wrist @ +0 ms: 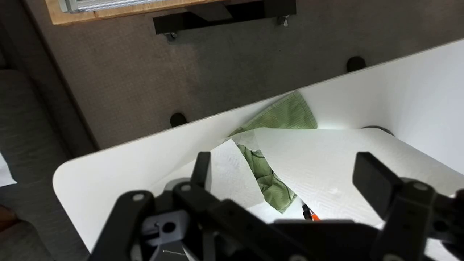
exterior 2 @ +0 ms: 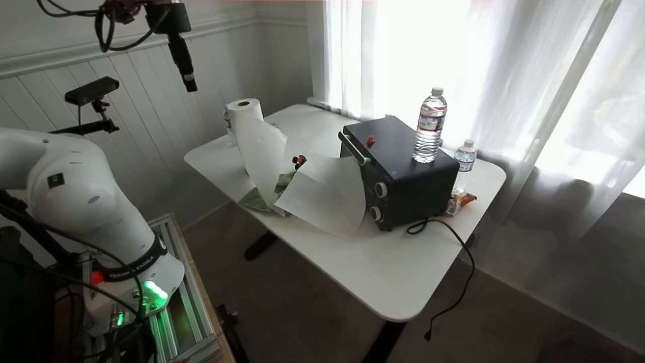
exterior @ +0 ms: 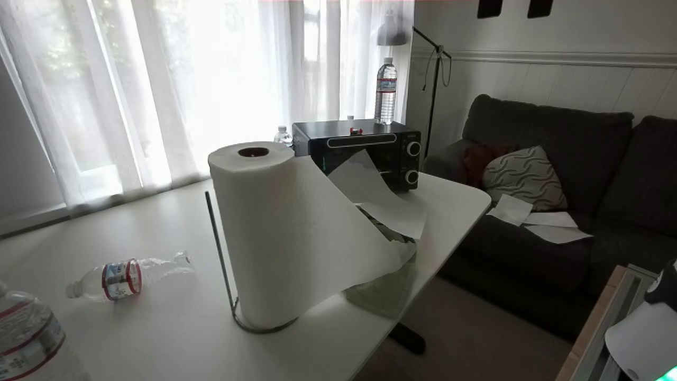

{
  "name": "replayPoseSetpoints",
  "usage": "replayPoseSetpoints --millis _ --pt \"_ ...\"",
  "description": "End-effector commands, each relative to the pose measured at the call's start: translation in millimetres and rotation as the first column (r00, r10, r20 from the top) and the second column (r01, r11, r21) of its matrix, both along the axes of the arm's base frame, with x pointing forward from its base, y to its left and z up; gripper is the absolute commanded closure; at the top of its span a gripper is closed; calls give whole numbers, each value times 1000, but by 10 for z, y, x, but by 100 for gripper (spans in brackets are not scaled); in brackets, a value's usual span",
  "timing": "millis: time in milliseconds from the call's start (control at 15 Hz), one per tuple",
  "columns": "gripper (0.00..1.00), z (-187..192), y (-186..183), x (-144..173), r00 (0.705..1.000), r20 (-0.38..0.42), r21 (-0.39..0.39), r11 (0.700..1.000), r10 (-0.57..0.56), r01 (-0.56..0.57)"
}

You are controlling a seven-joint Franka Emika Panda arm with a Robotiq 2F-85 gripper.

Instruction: Move the roll of paper towels to the left

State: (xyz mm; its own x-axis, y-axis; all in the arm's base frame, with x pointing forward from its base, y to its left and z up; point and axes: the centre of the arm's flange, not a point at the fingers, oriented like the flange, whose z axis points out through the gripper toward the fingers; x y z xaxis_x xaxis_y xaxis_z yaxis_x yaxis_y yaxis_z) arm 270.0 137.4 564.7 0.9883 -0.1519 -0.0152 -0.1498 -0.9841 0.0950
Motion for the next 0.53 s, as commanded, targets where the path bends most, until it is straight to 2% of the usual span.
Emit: replayPoseSetpoints --millis 0,67,267,467 --pt "0 -3 56 39 999 15 10 999 -33 33" --pt "0 -11 89 72 998 34 14 999 -48 48" --pt "0 -50 253 151 993 27 46 992 -117 116" --pt "0 -135 411 220 972 0 104 967 -234 233"
